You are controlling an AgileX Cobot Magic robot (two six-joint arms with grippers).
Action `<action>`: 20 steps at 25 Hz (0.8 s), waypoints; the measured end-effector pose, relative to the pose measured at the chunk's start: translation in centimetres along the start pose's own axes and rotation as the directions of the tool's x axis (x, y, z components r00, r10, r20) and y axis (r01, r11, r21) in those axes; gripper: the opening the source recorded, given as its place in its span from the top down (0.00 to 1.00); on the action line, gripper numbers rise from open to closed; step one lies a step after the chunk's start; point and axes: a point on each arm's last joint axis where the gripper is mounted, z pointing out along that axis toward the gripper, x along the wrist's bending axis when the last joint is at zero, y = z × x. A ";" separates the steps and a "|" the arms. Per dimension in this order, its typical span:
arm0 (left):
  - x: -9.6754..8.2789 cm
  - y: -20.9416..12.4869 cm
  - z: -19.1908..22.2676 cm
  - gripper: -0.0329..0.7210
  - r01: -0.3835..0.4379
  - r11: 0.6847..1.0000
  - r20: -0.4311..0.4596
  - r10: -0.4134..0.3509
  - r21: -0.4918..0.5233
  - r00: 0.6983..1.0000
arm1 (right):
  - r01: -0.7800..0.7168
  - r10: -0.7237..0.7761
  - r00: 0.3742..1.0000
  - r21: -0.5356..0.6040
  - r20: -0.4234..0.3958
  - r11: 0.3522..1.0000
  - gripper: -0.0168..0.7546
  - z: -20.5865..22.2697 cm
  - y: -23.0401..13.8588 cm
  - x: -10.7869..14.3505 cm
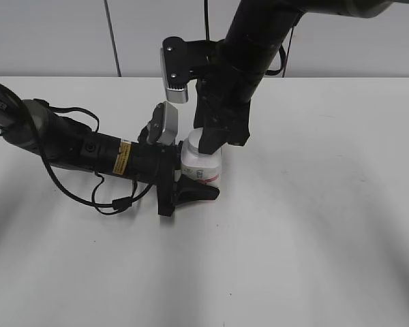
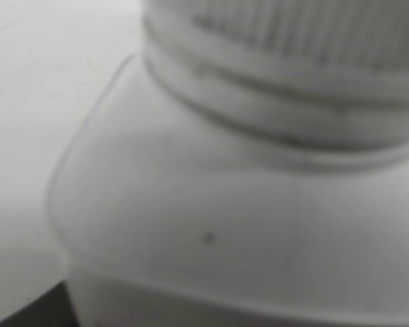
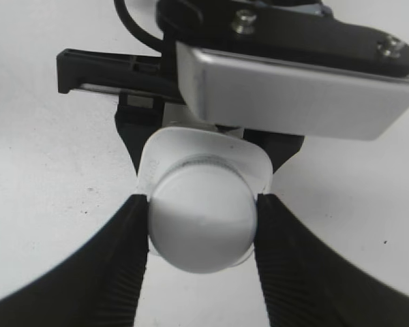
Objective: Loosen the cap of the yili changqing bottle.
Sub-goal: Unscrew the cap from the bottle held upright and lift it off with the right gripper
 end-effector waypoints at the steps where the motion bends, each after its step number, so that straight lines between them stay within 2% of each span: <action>1: 0.0 0.0 0.0 0.42 0.000 1.000 0.001 0.000 0.000 1.000 | 0.000 0.000 1.000 0.000 0.000 1.000 0.49 0.0 0.0 0.0; 10: 0.0 0.0 0.0 0.42 0.004 1.000 0.001 -0.004 0.000 1.000 | 0.000 0.000 1.000 -0.001 0.000 1.000 0.46 0.0 0.0 0.0; 17: -0.1 0.0 0.1 0.42 0.013 1.000 0.004 -0.013 0.000 1.000 | -0.016 0.016 1.000 -0.026 -0.015 1.000 0.32 0.1 0.2 0.2; 20: -0.1 0.1 0.1 0.42 0.014 1.000 0.004 -0.014 0.000 1.000 | -0.023 0.023 1.000 -0.028 -0.019 0.999 0.30 0.2 0.2 0.2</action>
